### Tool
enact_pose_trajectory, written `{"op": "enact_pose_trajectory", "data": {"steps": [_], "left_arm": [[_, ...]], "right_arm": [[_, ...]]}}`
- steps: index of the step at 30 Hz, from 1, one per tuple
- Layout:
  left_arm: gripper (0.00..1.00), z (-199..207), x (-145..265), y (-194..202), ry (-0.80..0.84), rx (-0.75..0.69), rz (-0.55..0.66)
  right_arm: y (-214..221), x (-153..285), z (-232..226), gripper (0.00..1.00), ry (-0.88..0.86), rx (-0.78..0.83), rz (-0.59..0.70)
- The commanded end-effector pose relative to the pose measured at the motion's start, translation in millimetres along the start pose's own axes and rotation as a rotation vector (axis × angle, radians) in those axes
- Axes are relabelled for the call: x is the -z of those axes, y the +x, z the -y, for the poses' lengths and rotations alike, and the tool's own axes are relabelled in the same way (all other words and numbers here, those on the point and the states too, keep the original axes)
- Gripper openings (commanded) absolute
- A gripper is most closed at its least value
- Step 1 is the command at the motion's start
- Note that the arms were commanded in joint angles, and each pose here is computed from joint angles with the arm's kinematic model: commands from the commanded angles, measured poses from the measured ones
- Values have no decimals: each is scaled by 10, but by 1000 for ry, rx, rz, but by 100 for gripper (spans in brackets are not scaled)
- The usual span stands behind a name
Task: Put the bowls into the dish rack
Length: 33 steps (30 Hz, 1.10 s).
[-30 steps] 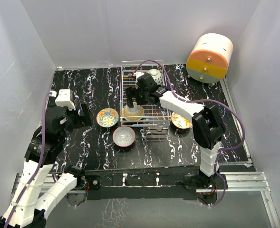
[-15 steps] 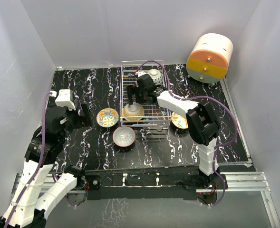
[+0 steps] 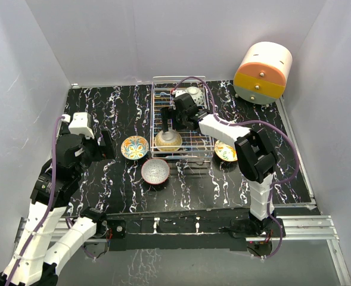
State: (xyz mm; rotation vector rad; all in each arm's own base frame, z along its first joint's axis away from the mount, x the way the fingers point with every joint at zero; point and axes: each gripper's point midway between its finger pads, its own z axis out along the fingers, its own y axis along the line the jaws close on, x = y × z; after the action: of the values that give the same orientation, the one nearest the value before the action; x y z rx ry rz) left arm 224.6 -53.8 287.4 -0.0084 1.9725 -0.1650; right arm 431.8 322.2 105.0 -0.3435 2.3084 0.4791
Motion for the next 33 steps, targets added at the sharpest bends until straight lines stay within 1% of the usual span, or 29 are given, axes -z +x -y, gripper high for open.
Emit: {"op": "enact_pose_trajectory", "data": {"steps": [1, 7, 11, 16, 20, 24, 28, 31, 33], "left_arm": [[97, -16, 14, 32, -6, 3, -4], [97, -4, 14, 7, -2, 5, 1], [97, 11, 8, -12, 4, 4, 4], [97, 11, 11, -13, 4, 4, 3], [97, 8, 19, -21, 3, 2, 4], [97, -1, 17, -14, -1, 0, 2], [97, 0, 3, -5, -2, 0, 2], [97, 14, -9, -17, 3, 1, 2], [97, 30, -24, -25, 11, -1, 4]], "right_arm": [[-6, 176, -88, 99, -53, 5, 2], [-7, 253, -151, 99, -89, 5, -2], [-93, 275, -172, 99, -94, 10, 26], [-349, 327, -198, 99, -84, 31, 91], [-694, 459, -200, 99, -60, 43, 182], [-1045, 734, -200, 99, -39, 43, 307], [-1216, 1112, -88, 99, 33, 23, 389], [-1141, 1434, 157, 99, 136, -1, 393], [-1005, 1654, 406, 99, 193, -46, 378]]}}
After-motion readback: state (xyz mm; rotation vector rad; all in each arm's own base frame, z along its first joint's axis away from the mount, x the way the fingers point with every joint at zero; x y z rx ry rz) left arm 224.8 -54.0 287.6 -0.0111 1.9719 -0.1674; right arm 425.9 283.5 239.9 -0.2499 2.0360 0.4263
